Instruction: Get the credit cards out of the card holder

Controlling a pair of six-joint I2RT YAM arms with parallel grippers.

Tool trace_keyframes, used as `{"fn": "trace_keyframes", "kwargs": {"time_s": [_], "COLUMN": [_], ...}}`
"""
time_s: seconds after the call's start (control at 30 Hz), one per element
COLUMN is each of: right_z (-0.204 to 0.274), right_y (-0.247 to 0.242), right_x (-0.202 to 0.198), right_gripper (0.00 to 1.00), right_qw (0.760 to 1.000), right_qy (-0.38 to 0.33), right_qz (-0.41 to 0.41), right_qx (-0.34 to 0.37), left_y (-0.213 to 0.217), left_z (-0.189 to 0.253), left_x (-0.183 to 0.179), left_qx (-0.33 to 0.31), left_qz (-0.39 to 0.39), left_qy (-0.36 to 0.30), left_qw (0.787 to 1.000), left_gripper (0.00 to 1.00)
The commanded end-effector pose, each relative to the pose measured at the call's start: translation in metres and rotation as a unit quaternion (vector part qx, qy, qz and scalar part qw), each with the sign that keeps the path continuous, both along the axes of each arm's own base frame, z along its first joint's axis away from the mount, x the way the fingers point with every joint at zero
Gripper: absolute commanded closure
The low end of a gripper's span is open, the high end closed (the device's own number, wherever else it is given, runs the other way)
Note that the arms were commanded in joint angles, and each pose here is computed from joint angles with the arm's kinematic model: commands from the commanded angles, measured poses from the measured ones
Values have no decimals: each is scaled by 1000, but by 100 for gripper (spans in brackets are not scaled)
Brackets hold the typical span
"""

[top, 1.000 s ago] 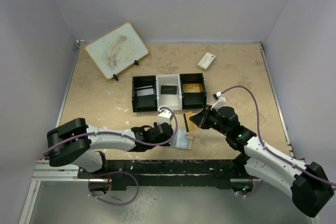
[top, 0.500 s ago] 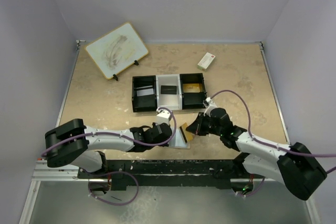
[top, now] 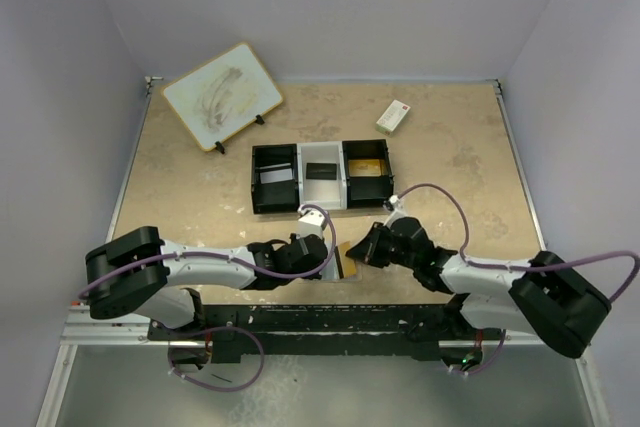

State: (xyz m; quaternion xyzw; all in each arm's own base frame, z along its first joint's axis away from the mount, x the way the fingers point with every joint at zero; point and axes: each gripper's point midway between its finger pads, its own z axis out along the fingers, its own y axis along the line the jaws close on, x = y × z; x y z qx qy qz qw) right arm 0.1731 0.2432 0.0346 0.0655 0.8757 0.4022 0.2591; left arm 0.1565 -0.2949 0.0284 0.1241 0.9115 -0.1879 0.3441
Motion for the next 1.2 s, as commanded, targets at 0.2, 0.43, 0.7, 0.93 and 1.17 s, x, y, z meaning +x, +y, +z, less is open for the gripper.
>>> {"fn": "trace_keyframes", "kwargs": {"time_s": [0.2, 0.43, 0.7, 0.93, 1.17], "right_z": [2, 17, 4, 2, 18], "right_y": [23, 24, 27, 34, 15], "right_x": [-4, -10, -21, -21, -3], "right_gripper": [83, 80, 85, 90, 100], "right_qw": [1000, 999, 997, 996, 999], "right_qy": [4, -10, 9, 11, -22], "right_qz": [3, 24, 75, 88, 33], "right_qx": [30, 47, 8, 9, -31], "left_y": [10, 12, 9, 9, 9], "left_z": [-5, -6, -4, -4, 2], "left_x": [-1, 0, 1, 1, 5], "left_qx": [19, 19, 14, 17, 13], "left_qz": [8, 11, 10, 11, 18], "left_qy": [2, 0, -2, -4, -11], "left_qw": [1000, 1000, 1000, 1000, 1000], "left_gripper": [100, 100, 100, 100, 96]}}
